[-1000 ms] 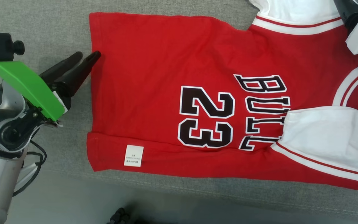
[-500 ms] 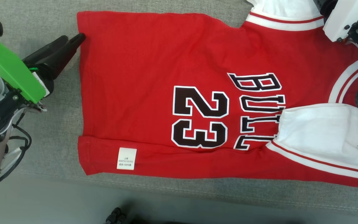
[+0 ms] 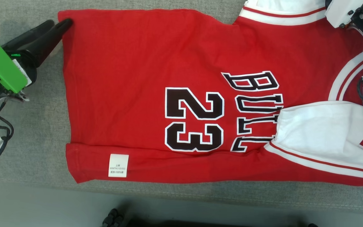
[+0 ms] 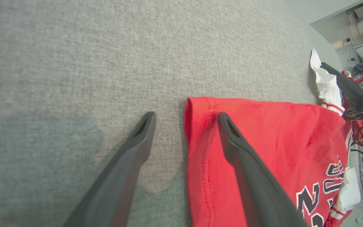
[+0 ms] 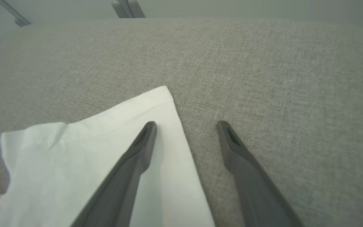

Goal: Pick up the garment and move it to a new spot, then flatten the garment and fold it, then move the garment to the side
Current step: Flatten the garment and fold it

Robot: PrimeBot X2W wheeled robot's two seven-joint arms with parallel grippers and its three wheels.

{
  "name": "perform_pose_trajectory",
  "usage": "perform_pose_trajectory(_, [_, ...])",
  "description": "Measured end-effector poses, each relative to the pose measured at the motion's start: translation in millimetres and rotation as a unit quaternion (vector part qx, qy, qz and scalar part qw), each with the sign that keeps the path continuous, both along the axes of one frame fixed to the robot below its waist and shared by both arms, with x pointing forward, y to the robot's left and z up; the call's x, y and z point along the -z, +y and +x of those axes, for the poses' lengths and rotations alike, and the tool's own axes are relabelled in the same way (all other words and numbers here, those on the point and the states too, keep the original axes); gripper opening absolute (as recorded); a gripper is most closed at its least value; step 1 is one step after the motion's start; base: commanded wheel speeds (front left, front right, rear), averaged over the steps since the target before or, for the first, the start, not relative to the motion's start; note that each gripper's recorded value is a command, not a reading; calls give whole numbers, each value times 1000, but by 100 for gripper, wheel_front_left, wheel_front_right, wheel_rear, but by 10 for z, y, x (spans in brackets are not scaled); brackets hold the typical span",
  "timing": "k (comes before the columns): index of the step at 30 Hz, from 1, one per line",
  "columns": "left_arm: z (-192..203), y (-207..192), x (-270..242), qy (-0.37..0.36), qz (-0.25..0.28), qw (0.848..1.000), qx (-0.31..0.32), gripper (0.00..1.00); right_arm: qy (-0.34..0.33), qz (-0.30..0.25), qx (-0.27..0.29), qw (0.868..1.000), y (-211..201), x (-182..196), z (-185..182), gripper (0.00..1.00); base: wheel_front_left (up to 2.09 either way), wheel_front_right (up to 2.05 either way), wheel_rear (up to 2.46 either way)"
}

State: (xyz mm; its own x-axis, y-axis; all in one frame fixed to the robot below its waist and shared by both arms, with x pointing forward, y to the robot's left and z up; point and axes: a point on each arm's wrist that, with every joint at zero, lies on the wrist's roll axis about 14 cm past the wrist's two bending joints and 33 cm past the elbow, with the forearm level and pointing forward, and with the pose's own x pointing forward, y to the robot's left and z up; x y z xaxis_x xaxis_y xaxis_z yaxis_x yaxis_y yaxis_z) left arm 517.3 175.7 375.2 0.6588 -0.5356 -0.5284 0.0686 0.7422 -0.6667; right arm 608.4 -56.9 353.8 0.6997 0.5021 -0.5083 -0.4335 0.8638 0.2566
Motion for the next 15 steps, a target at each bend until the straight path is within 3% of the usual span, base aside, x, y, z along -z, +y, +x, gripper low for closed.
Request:
perform_pose_trajectory(2, [37,-30,-5,-3,-1,1000,5,96,0,0,0,1000,-3,22,9,100,0,0,0])
perform_pose_trajectory(3, [37,-51,-3,-2,-1,1000,9,86,0,0,0,1000,-4,27,13,100,0,0,0])
perform_pose_trajectory(4, [44,-65,-6,-3,-1,1000,11,75,0,0,1,1000,-6,30,22,100,0,0,0])
perform_pose_trajectory(5, [46,-85,-7,-4,-2,1000,14,49,-2,1,1,1000,-7,29,32,100,0,0,0])
perform_pose_trajectory(9, [16,-185,10,2,-8,999,31,33,-4,1,2,1000,-14,44,59,100,0,0,0])
perform_pose_trajectory(13, [-7,-241,-9,6,-23,999,37,5,-6,2,5,1000,-20,58,82,100,0,0,0])
perform_pose_trajectory(15, [-11,-253,-18,6,-26,999,37,0,-6,2,4,1000,-18,62,94,100,0,0,0])
